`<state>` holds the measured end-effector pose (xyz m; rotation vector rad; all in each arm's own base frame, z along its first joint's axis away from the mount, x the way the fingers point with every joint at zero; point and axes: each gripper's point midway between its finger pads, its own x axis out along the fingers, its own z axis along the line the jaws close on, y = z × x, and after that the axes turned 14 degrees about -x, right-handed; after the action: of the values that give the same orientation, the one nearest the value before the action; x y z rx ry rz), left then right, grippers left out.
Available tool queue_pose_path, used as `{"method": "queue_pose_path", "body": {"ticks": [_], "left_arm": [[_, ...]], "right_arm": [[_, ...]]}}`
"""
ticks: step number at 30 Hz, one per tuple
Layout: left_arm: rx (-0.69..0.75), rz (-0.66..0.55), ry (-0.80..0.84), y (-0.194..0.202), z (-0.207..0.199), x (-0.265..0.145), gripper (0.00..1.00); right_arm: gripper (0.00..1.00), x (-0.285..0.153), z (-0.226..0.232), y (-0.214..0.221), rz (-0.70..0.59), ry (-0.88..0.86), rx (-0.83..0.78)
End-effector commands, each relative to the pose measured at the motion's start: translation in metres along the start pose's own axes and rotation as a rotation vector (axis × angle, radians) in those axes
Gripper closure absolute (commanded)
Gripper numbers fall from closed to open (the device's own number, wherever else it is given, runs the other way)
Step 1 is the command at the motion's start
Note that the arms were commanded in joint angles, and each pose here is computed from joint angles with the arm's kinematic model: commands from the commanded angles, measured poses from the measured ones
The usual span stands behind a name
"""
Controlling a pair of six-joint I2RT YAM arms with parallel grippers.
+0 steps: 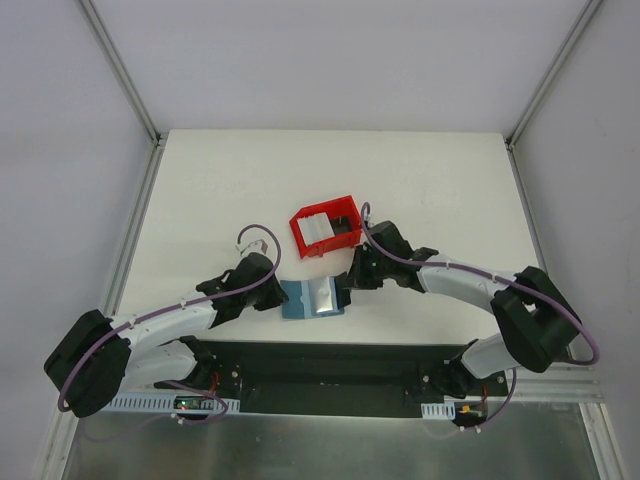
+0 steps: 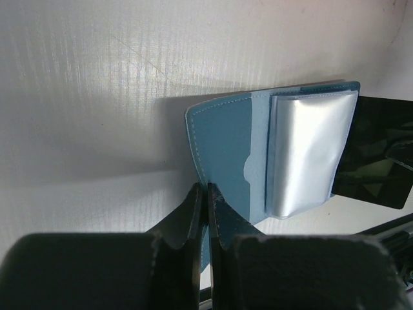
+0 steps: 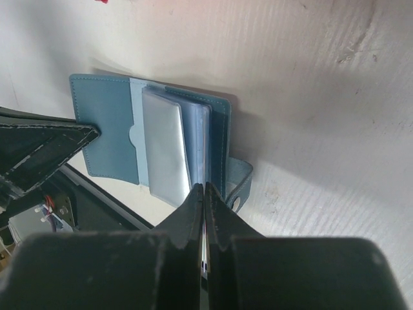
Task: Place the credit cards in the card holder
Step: Turn over the card slot in the card holder.
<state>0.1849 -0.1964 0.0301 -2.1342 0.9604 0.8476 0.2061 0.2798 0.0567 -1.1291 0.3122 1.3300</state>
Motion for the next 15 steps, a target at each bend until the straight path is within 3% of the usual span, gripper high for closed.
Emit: {"method": "queue_pose_path", "body": {"ticks": [1,6,15], "left_arm": [[0.007,-0.013,-0.025,-0.003,0.008,0.0,1.0],[0.006,-0.01,-0.03,-0.002,0.009,0.001,1.0],[0.009,-0.002,-0.031,-0.001,0.007,0.002,1.0]], "right_arm": [[1.0,0.006,-0.01,0.006,0.01,0.045,-0.013],[1.0,0.007,-0.02,0.012,0.023,0.089,-0.029],[1.0,0.012,0.005,0.005,0.012,0.001,-0.039]]}}
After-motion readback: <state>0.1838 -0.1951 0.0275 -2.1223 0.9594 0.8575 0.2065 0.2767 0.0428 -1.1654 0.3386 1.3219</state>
